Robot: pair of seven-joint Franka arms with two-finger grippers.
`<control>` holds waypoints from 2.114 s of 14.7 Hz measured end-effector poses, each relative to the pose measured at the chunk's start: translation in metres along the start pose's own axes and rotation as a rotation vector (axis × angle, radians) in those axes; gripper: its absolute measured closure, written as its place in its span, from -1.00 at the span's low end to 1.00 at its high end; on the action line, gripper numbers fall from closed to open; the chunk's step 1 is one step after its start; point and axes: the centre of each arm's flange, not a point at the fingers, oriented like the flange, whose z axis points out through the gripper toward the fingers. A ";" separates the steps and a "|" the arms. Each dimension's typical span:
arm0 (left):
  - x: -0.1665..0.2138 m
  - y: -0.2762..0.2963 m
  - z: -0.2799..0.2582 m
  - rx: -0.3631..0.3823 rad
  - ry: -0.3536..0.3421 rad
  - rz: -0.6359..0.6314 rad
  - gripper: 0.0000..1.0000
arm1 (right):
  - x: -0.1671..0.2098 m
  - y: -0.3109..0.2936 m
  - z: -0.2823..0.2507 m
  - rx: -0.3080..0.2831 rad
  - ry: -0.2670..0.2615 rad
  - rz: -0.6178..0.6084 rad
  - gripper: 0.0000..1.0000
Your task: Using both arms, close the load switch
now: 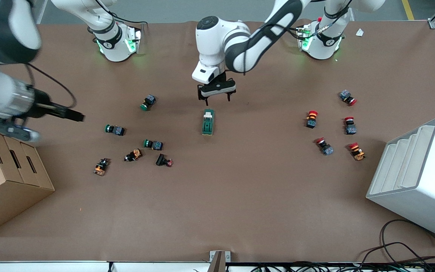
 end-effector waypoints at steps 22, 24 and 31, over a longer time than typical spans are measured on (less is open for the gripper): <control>-0.149 -0.011 0.134 -0.195 0.724 0.166 -0.97 | -0.172 -0.230 0.297 0.207 0.074 0.237 -1.00; -0.154 -0.011 0.133 -0.208 0.740 0.146 -0.97 | -0.180 -0.236 0.309 0.217 0.087 0.229 -1.00; -0.161 -0.020 0.158 -0.238 0.832 0.170 -0.97 | -0.201 -0.250 0.351 0.269 0.111 0.238 -1.00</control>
